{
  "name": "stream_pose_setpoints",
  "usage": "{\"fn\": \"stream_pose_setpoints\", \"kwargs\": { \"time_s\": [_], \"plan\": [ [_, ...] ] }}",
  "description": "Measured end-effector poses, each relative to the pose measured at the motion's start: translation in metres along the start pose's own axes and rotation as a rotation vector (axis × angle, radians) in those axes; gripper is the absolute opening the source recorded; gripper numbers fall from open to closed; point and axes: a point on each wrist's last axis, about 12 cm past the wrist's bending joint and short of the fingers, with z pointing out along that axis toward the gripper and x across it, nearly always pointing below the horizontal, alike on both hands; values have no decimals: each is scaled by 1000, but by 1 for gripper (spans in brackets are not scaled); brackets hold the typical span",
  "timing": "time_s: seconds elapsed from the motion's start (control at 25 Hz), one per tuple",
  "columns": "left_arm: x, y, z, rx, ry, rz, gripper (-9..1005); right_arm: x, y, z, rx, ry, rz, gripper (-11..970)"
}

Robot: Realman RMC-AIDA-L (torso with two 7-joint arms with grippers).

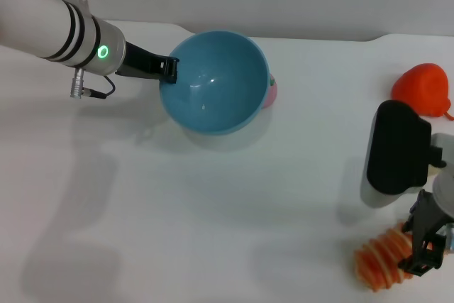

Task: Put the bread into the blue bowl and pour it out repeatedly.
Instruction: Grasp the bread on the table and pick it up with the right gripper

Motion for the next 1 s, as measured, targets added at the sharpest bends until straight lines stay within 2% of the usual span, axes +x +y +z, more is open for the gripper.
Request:
{"fn": "stream_pose_setpoints", "kwargs": {
  "time_s": [0.44,1.0],
  "plan": [
    [0,1,1,-1,-3,-10,5,-1,7,19,-18,37,-20,518],
    [-1,2,2,-5,-14,-15,5,-2,5,18,-16,33,41,462]
  ]
}}
